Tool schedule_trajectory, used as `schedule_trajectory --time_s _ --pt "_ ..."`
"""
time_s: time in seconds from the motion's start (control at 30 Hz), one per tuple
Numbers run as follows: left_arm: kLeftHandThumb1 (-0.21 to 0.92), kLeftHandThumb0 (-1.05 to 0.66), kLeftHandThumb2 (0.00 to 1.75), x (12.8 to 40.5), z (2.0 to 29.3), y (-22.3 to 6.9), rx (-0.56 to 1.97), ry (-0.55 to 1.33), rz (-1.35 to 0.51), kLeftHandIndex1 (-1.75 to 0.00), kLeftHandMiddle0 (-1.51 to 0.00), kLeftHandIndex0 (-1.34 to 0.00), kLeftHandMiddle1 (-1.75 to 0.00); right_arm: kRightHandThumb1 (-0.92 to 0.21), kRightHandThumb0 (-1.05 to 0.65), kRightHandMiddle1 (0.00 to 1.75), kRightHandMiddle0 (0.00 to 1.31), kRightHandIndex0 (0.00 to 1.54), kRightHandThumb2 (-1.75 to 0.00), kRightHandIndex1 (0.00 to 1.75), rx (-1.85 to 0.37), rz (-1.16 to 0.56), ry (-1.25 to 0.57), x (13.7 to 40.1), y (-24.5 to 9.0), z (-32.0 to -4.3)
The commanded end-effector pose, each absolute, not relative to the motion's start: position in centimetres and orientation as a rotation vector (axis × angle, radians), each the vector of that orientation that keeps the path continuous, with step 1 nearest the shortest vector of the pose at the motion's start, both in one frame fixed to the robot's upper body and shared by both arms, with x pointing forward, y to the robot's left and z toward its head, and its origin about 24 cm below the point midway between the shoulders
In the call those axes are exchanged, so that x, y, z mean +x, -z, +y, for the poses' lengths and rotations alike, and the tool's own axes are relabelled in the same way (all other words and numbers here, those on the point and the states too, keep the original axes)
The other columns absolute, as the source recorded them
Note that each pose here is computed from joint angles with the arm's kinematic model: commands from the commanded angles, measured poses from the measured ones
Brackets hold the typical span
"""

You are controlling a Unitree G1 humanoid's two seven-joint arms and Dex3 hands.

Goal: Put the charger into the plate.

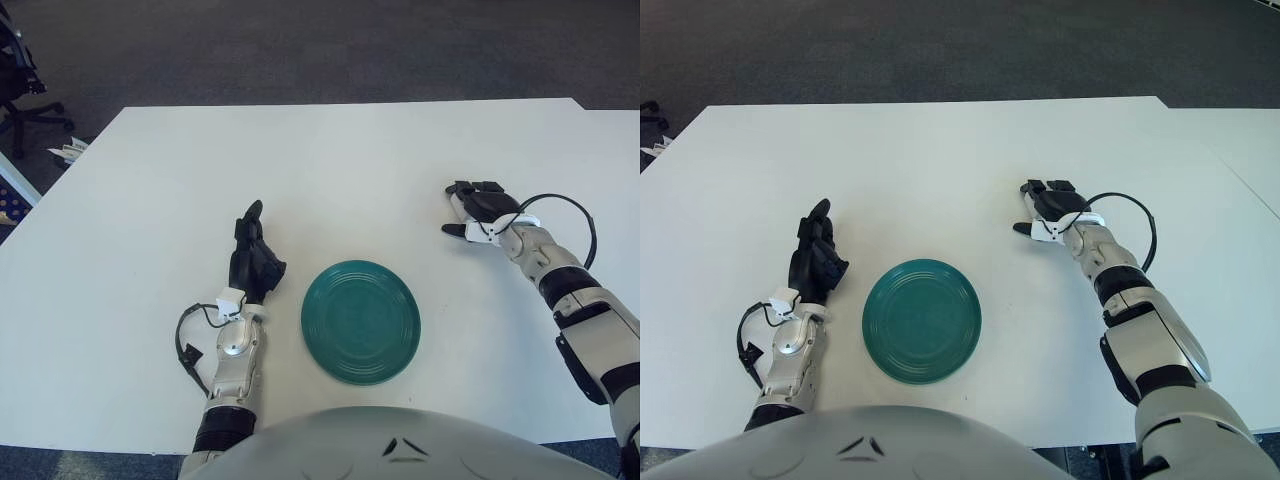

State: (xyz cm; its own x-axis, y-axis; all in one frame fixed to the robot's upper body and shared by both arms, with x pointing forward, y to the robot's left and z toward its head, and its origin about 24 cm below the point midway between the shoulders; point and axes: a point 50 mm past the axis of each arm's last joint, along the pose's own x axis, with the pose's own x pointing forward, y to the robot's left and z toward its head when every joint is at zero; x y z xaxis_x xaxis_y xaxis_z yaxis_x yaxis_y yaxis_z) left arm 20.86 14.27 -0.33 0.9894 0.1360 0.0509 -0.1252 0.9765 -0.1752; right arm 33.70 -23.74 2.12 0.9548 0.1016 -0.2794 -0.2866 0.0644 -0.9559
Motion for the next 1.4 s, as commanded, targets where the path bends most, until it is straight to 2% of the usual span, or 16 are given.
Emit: schedule_trajectory --time_s 0.0,0.07,0.1,0.23,0.27,0.37,0.6,0.7,1.0,1.37 --pt "0.92 -1.05 1.1 19.5 14.42 2.41 -0.198 -0.167 0.06 -0.79 -0.12 -0.1 -0.01 -0.92 -0.71 1.47 0.11 0.27 -0.34 1.72 -1.494 0.241 -0.398 32.0 0.32 -23.97" --pt "0.92 -1.05 1.1 19.52 14.4 2.37 -0.208 -0.174 0.057 -0.82 -0.14 -0.12 -0.01 -0.92 -0.69 1.6 0.13 0.36 -0.32 1.73 -1.501 0.234 -0.402 31.99 0.3 -23.97" --pt "0.92 -1.05 1.1 19.53 14.4 2.35 -0.212 -0.177 0.056 -0.83 -0.15 -0.13 -0.02 -0.92 -0.68 1.65 0.19 0.43 -0.32 1.74 -1.502 0.232 -0.401 31.99 0.29 -23.98" --pt "0.92 -1.05 1.11 19.59 14.42 2.34 -0.215 -0.187 0.054 -0.86 -0.18 -0.15 -0.03 -0.92 -0.64 1.72 0.36 0.56 -0.32 1.74 -1.501 0.228 -0.383 32.02 0.22 -24.02" --pt "0.92 -1.05 1.1 19.62 14.43 2.33 -0.215 -0.191 0.054 -0.87 -0.19 -0.17 -0.03 -0.81 -0.56 1.73 0.38 0.59 -0.53 1.74 -1.499 0.231 -0.376 32.03 0.23 -24.07" --pt "0.92 -1.05 1.1 19.66 14.46 2.33 -0.216 -0.199 0.053 -0.92 -0.22 -0.19 -0.03 -0.65 -0.46 1.74 0.41 0.64 -0.84 1.75 -1.497 0.236 -0.363 32.05 0.22 -24.16" --pt "0.92 -1.05 1.09 19.73 14.51 2.19 -0.206 -0.21 0.035 -0.98 -0.27 -0.24 -0.04 -0.52 -0.43 1.75 0.46 0.74 -1.04 1.75 -1.458 0.282 -0.321 31.76 1.02 -24.62" --pt "0.92 -1.05 1.09 19.79 14.51 2.12 -0.201 -0.214 0.023 -1.01 -0.28 -0.24 -0.03 -0.45 -0.44 1.75 0.51 0.86 -1.14 1.75 -1.427 0.269 -0.314 31.79 0.92 -24.57" --pt "0.92 -1.05 1.09 19.77 14.54 2.19 -0.201 -0.23 0.01 -1.02 -0.28 -0.22 -0.02 -0.32 -0.48 1.75 0.61 1.13 -1.32 1.75 -1.381 0.25 -0.311 31.8 0.72 -24.5" --pt "0.92 -1.05 1.07 19.69 14.59 2.18 -0.198 -0.24 0.011 -1.02 -0.26 -0.2 -0.01 -0.29 -0.49 1.75 0.64 1.22 -1.35 1.75 -1.355 0.248 -0.3 31.84 0.61 -24.51"
